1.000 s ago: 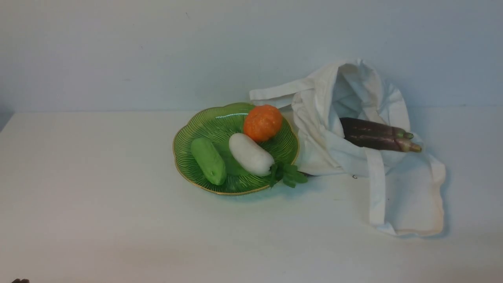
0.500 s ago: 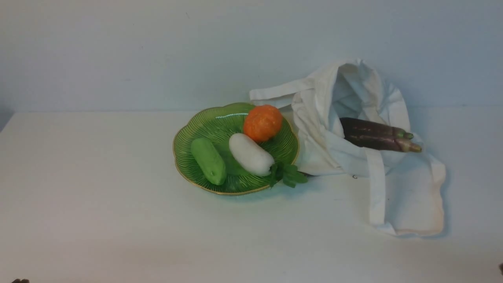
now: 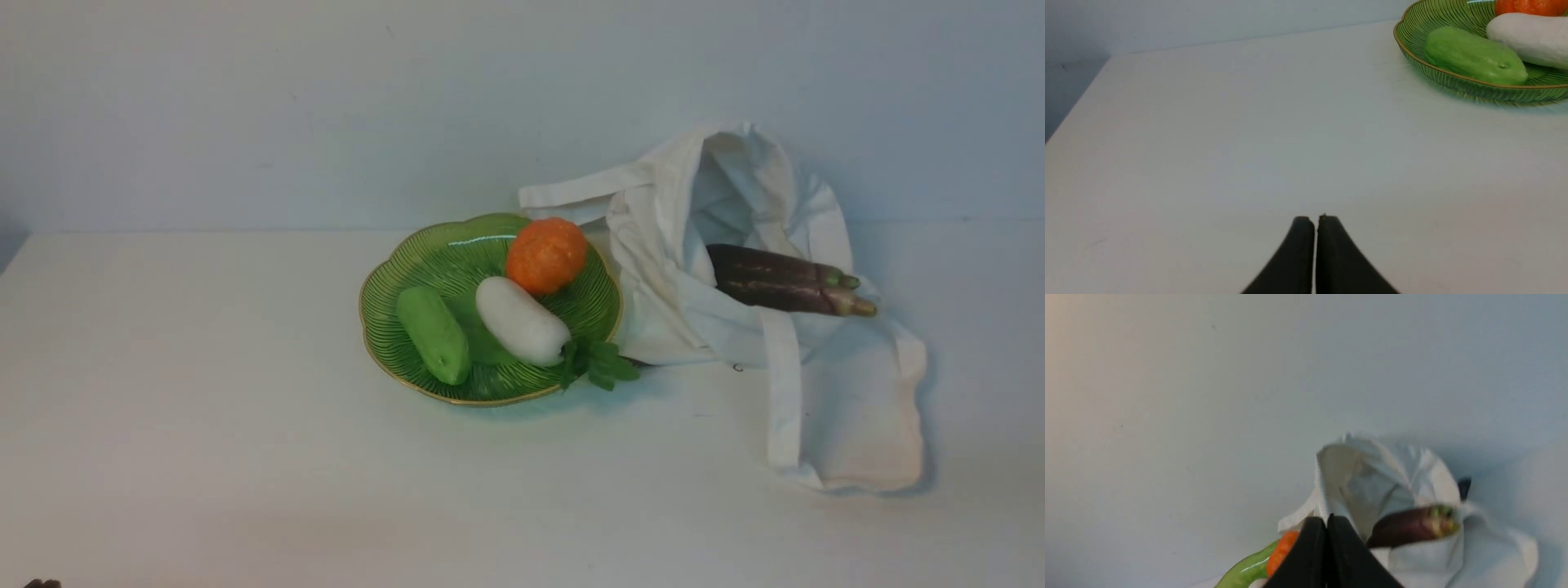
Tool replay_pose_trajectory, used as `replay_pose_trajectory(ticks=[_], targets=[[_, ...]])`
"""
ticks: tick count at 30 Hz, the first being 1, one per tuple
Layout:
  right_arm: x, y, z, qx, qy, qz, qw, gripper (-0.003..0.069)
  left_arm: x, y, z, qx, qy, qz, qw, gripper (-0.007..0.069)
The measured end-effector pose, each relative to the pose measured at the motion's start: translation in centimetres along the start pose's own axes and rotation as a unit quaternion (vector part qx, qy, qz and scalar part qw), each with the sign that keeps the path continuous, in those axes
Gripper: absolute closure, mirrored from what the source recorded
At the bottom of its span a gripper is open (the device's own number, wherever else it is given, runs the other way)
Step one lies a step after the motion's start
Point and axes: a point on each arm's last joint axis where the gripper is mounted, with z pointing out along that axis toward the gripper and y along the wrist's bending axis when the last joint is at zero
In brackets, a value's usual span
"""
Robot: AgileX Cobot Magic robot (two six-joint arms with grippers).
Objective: Take vegetables from cloth bag on white table place on plate.
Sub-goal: 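Reach into the white cloth bag and grasp a vegetable inside with the right gripper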
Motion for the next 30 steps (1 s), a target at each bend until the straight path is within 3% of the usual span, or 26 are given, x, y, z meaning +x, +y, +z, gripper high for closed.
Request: replay_pose_trajectory(ticks=[3,9,12,20,25,30], targets=[[-2.4,1.3,0.9,0.000,0.023,-0.068,0.997,0.0673,0.0,0.0,0.0,0.000,0.000,0.000,1.000,0.0630],[-4.2,2.9,5.1,0.002,0.196,-0.088,0.977,0.0673,0.0,0.0,0.0,0.000,0.000,0.000,1.000,0.0630],[-4.3,2.7,8.7,0.017,0.292,-0.086,0.952,0.0673,0.0,0.0,0.0,0.000,0.000,0.000,1.000,0.0630],[-2.6,0.3,18.9,0.031,0.409,-0.117,0.905,0.0655,0.0,0.0,0.0,0.000,0.000,0.000,1.000,0.0630],[0.0,-1.2,24.9,0.013,0.467,-0.145,0.872,0.0576,0.0,0.0,0.0,0.000,0.000,0.000,1.000,0.0630],[3.8,-1.6,29.8,-0.010,0.517,-0.194,0.834,0.0445,0.0,0.0,0.0,0.000,0.000,0.000,1.000,0.0630]])
